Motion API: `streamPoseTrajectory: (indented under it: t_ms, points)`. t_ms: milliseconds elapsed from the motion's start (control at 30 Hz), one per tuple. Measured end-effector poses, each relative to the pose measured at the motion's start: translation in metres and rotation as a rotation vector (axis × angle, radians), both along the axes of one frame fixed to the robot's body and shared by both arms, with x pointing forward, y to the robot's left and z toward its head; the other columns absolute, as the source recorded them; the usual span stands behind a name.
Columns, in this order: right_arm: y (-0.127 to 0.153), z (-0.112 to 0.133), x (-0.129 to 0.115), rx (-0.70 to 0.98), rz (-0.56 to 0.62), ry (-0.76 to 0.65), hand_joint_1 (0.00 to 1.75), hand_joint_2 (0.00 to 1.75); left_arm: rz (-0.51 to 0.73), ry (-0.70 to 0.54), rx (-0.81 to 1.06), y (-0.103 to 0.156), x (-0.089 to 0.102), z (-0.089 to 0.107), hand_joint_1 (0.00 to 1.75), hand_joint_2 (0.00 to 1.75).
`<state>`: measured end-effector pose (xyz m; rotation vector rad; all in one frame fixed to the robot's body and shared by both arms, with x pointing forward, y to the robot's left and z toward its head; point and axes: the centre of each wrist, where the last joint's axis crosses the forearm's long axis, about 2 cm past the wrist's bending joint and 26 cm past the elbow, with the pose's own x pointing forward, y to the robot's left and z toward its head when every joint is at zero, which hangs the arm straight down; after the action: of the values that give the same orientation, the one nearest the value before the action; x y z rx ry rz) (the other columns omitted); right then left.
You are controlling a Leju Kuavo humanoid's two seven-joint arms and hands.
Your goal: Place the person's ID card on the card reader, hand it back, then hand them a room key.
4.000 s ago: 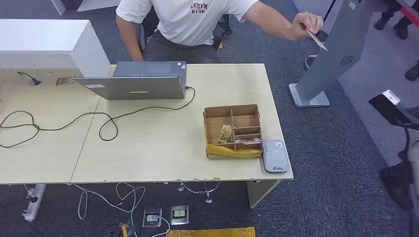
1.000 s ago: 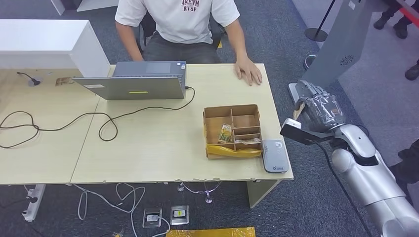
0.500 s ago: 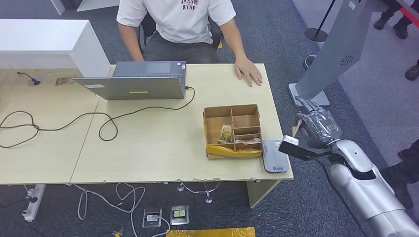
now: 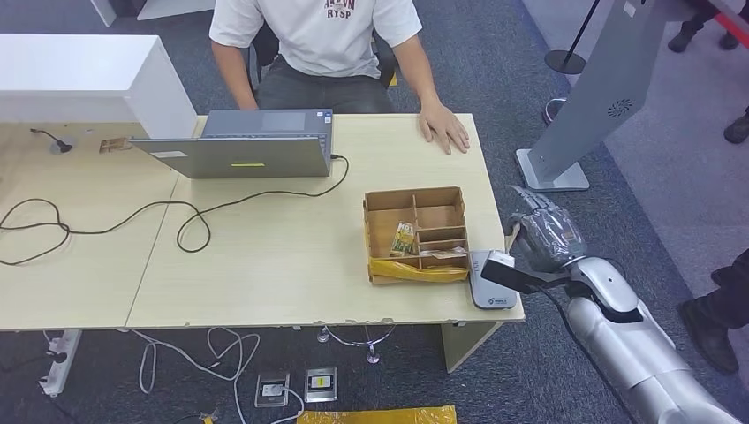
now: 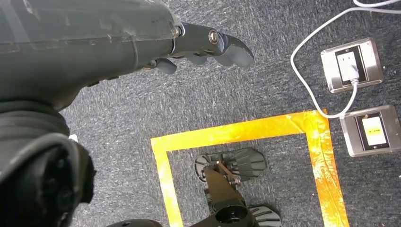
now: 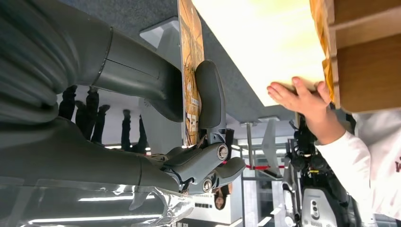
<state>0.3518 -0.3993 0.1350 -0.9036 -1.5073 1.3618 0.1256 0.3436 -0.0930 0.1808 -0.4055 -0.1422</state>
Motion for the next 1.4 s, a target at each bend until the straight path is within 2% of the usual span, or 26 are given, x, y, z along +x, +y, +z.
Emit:
streamPoseTrajectory:
  t_ms: [533,1400]
  points:
    - [0.001,-0.042,-0.012,0.012,-0.044,0.068,1.75,1.75,-0.025,0.011,0.017,0.002,0.001,0.0,0.0,0.0]
    - [0.011,-0.051,-0.003,0.018,-0.041,0.084,1.75,1.75,0.003,0.016,0.025,0.003,-0.001,0.0,0.0,0.0]
